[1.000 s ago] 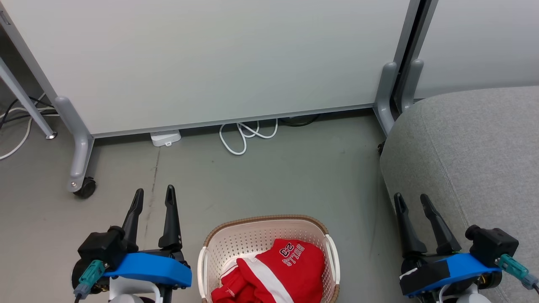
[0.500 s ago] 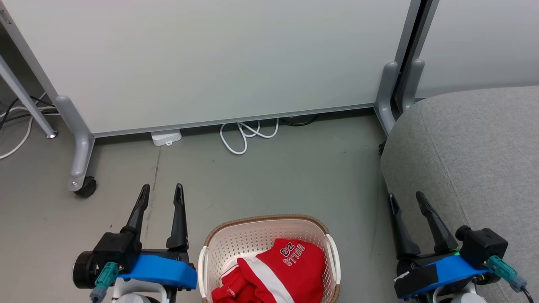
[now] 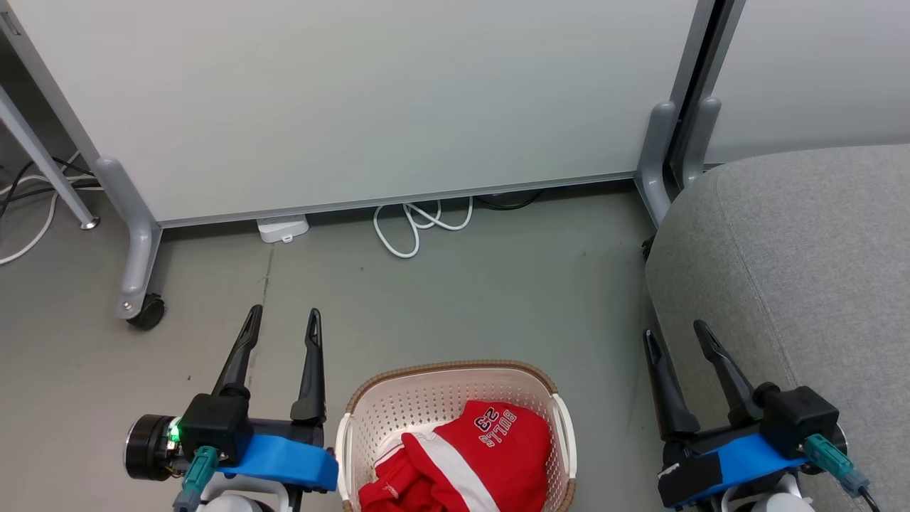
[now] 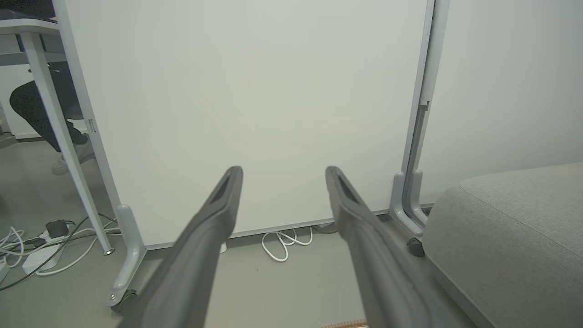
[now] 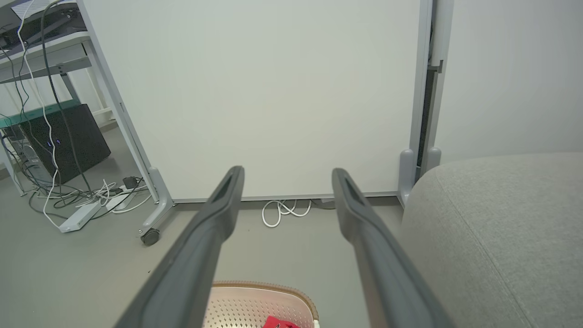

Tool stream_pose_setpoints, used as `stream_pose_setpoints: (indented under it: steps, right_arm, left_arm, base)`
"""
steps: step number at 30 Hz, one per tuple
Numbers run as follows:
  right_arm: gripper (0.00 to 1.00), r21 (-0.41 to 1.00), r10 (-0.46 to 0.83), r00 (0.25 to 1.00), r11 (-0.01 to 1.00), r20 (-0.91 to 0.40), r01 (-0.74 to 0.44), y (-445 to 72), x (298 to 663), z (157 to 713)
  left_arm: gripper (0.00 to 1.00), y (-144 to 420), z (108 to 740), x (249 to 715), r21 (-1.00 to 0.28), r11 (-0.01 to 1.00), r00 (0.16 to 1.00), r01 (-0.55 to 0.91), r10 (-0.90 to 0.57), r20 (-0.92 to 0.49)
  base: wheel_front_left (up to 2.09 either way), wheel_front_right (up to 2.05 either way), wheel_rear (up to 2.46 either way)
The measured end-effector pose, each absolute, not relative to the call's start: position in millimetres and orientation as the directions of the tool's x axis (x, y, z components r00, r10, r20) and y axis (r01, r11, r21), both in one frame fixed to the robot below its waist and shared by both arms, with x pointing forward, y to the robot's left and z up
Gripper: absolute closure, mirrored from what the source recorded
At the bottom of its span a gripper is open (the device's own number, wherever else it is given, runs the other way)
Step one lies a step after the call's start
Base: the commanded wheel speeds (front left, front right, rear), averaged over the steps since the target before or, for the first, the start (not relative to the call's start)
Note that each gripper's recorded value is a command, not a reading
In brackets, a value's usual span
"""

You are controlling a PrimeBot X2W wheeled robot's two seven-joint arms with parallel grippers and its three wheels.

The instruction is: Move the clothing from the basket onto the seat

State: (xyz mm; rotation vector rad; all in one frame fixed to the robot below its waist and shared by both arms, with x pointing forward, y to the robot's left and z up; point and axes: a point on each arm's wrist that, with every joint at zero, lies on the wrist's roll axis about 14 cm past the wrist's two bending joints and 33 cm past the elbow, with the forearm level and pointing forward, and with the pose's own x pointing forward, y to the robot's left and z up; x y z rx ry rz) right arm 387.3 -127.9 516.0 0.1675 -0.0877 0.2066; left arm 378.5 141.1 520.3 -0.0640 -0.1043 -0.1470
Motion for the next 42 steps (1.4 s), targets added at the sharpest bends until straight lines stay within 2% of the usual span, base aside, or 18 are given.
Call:
stream_pose_setpoints:
  steps: [13,42]
  right_arm:
    - [0.0,0.076,0.228,0.967,0.969,0.11,-0.237,-121,387,515]
    - [0.0,0.093,0.219,0.972,0.97,0.08,-0.226,-124,388,506]
  left_arm:
    - [0.0,138,516,377,-0.012,0.986,0.98,0.169,-0.167,0.108]
    - [0.0,141,504,378,-0.047,0.984,0.984,0.169,-0.166,0.071]
  base:
    - [0.0,0.0,0.0]
    - [0.0,0.0,0.0]
